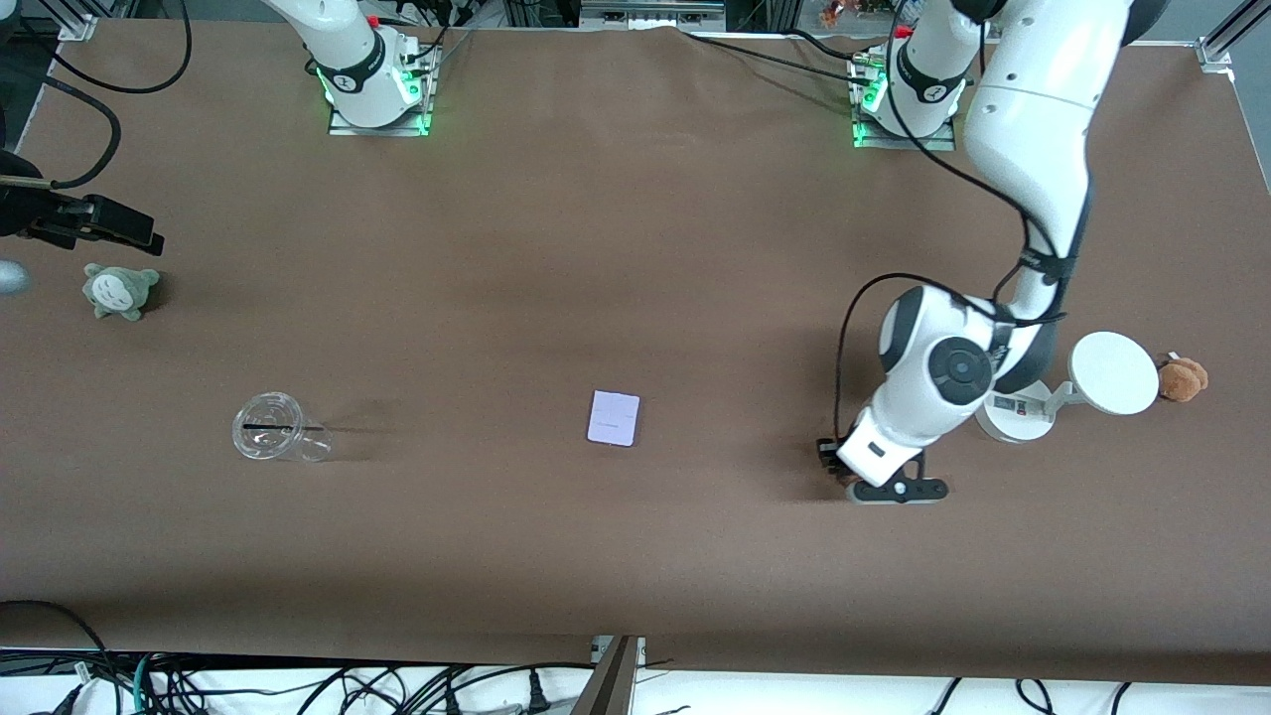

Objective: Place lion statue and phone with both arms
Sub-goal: 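Carry the lion figurine with the left gripper toward the white lamp, then lower the lion with the left gripper while the right gripper reaches the phone, then open the left gripper and withdraw while the right gripper grasps the phone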

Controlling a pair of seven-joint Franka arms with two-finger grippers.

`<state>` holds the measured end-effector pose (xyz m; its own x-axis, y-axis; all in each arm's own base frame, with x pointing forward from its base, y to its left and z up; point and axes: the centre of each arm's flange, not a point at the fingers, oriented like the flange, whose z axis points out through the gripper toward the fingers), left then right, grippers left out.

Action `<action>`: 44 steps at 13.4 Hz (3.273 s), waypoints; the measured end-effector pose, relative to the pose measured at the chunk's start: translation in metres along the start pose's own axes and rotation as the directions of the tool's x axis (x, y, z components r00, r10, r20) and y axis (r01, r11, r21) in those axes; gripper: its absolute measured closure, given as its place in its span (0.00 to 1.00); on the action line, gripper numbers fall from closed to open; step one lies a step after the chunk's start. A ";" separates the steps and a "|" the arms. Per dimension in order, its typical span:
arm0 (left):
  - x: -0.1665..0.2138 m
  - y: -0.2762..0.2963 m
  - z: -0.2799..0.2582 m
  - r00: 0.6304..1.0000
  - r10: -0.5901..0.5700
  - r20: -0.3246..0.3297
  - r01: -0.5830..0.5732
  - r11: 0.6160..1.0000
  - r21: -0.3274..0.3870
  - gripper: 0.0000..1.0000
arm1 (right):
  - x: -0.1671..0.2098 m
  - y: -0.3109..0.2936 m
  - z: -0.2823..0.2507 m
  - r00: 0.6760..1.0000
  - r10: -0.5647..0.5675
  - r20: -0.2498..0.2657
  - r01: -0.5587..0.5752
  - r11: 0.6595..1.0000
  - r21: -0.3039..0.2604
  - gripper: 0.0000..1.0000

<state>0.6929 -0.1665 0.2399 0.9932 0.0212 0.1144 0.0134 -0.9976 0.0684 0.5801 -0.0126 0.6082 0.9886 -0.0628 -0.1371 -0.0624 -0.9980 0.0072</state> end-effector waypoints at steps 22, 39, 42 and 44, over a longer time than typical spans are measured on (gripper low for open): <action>-0.030 -0.103 0.026 0.998 0.063 0.026 -0.061 0.996 -0.061 0.64 | 0.096 -0.156 0.166 0.995 0.098 -0.004 -0.098 0.995 -0.029 0.00; -0.027 -0.099 -0.075 0.994 0.083 0.076 -0.076 0.993 -0.095 0.00 | 0.055 -0.439 0.379 0.917 0.324 -0.233 -0.303 0.945 0.121 0.00; -0.029 -0.096 -0.122 0.994 0.092 0.059 -0.086 0.992 -0.096 0.00 | 0.051 -0.472 0.384 0.921 0.274 -0.278 -0.243 0.960 0.139 0.00; -0.035 -0.099 -0.159 0.992 0.099 0.073 -0.092 0.992 -0.090 0.00 | 0.045 -0.488 0.385 0.923 0.235 -0.304 -0.205 0.970 0.130 0.00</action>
<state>0.6384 -0.0580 0.3867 0.9954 -0.0826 0.0483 -0.0888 -0.9853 0.1461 0.6021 0.4726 0.2170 0.9395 -0.2934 0.1767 -0.2807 -0.9552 -0.0935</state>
